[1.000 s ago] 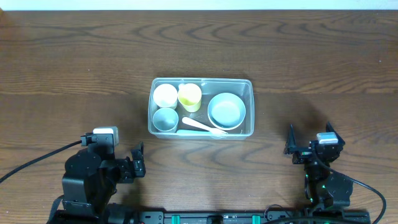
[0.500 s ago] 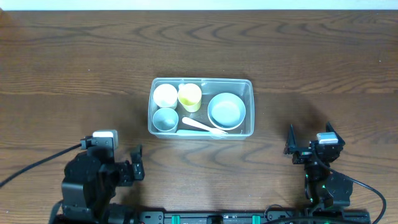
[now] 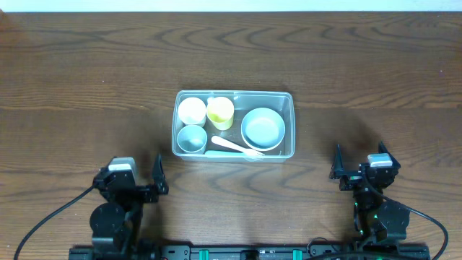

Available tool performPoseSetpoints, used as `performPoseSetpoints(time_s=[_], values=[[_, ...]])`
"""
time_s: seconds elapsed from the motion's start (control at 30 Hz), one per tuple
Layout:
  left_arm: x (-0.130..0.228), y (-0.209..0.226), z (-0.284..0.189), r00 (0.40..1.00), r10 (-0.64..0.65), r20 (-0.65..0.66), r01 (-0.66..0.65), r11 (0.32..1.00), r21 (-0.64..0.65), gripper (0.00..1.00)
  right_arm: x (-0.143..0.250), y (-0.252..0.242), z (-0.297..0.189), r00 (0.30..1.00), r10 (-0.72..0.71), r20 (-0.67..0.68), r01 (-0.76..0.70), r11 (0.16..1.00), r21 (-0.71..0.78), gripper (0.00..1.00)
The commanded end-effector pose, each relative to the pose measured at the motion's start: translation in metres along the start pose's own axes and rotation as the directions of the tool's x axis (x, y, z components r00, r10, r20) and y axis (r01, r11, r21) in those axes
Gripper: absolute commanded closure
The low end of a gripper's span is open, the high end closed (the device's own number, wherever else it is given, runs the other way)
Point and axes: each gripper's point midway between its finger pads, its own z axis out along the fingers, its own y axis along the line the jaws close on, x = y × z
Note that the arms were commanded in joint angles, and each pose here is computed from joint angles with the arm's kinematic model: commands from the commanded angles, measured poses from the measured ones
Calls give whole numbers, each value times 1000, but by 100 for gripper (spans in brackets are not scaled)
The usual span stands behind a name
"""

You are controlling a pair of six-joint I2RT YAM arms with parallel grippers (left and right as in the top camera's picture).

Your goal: Pack container

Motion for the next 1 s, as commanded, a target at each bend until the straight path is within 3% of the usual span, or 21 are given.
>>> performPoseSetpoints(time_s=[0.0,0.3,0.57,0.73,0.97], values=[[5,5,15,998,9,62,-7,1000,-22,2,1,1,0,1000,-12,-3,12,1000,-4,1],[-3,3,30,968,10,250,-8,1000,-9,2,1,1,0,1000,-12,-3,12,1000,-4,1],[8,4,32,979,16,204,-13,1000,-13,2,1,1,0,1000,-12,-3,12,1000,-4,1],[31,6,36,994,21,109,-19,1000,-20,2,1,1,0,1000,-12,-3,12,1000,-4,1],[34,6,37,995,22,95,-20,1000,-21,2,1,1,0,1000,-12,-3,12,1000,-4,1]])
